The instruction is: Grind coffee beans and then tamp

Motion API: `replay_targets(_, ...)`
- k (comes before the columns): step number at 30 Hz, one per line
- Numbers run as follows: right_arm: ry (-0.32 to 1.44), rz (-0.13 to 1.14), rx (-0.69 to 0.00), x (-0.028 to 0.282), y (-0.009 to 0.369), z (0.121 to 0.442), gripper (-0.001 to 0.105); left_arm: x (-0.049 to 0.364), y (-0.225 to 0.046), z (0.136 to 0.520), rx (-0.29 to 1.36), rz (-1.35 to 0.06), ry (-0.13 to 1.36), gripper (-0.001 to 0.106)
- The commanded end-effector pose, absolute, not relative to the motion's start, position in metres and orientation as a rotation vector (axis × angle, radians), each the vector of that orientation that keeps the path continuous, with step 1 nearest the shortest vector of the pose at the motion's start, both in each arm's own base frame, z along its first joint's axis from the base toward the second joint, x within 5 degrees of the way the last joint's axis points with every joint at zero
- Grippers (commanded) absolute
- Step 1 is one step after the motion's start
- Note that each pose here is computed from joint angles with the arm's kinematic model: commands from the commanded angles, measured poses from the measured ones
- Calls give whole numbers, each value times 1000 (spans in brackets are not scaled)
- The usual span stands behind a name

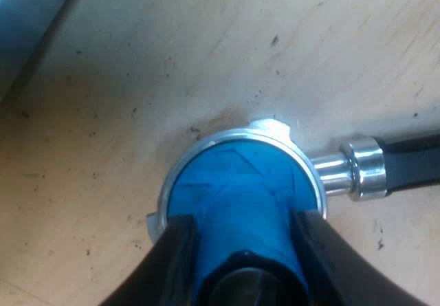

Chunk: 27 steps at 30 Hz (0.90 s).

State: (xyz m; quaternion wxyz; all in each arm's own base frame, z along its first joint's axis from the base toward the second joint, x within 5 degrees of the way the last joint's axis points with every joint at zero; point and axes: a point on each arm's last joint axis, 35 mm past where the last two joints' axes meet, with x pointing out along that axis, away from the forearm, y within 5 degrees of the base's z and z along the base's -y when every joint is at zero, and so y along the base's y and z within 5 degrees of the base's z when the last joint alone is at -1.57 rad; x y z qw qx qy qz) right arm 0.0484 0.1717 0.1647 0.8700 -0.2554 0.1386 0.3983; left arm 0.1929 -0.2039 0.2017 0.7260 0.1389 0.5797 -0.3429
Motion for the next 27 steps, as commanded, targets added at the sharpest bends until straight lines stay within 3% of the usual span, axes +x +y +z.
replay_targets(1, 280, 833, -516, 49, 172, 167, 85, 195, -206, 203, 303, -757, 1267, 0)
replay_targets(17, 279, 827, -517, 49, 172, 167, 85, 184, -196, 159, 358, -710, 1422, 0)
replay_targets(27, 278, 827, -519, 49, 172, 167, 85, 195, -206, 203, 306, -754, 1275, 0)
